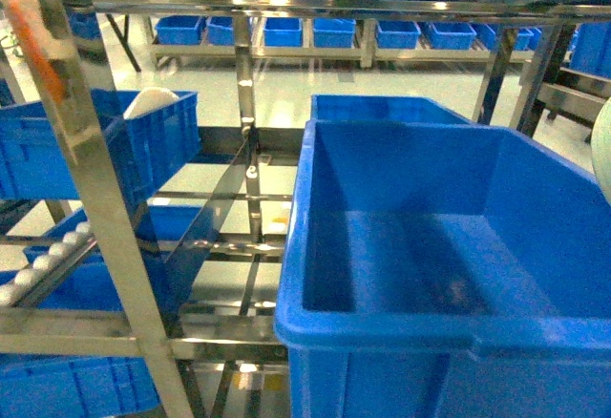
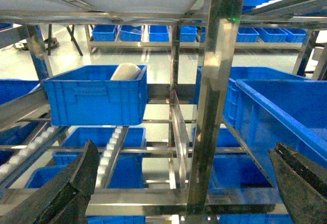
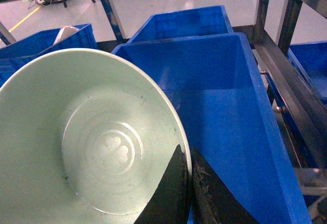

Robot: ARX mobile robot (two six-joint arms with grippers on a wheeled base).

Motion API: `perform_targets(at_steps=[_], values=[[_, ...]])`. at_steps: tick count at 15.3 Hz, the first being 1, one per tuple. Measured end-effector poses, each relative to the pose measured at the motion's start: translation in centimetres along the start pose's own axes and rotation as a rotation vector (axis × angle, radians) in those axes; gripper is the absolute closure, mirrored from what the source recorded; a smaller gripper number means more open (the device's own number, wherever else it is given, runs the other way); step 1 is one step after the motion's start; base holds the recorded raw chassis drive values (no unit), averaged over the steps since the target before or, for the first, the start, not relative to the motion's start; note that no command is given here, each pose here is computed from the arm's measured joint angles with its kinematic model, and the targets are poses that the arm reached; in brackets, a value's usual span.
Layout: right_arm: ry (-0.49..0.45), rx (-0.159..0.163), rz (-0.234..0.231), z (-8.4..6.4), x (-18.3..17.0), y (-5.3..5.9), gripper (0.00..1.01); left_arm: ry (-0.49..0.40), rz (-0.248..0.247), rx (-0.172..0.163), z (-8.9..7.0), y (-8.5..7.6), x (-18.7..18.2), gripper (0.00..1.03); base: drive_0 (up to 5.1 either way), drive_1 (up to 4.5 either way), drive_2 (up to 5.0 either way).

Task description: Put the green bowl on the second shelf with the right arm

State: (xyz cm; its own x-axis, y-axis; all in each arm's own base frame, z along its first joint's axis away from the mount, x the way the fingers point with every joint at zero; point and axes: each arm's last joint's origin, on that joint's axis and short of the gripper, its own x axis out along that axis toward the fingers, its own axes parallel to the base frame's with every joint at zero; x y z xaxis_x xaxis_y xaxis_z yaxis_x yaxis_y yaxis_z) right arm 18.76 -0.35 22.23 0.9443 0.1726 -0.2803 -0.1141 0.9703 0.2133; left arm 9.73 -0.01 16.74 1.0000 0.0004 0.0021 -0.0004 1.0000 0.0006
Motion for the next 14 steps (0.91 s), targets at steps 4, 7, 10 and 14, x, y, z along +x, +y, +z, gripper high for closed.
perform_targets(at_steps=[4,7,10,14], values=[[0.001,0.000,0.001,0.0,0.0,0.0,0.99,0.002,-0.001,0.000,0.0,0.0,0.0,0.05,0.0,2.40,-2.5],[-0.001,0.000,0.000,0.0,0.1,0.0,0.99,0.001,0.000,0.000,0.0,0.0,0.0,0.05,0.0,0.00,0.0],[0.002,0.000,0.000,0.0,0.1,0.0,0.99,0.000,0.000,0.000,0.0,0.0,0.0,0.05,0.0,0.00,0.0],[0.142,0.078,0.041,-2.3,3.8,0.2,0.99,0.000,0.000,0.000,0.0,0.0,0.0,0.05,0.0,0.00,0.0]])
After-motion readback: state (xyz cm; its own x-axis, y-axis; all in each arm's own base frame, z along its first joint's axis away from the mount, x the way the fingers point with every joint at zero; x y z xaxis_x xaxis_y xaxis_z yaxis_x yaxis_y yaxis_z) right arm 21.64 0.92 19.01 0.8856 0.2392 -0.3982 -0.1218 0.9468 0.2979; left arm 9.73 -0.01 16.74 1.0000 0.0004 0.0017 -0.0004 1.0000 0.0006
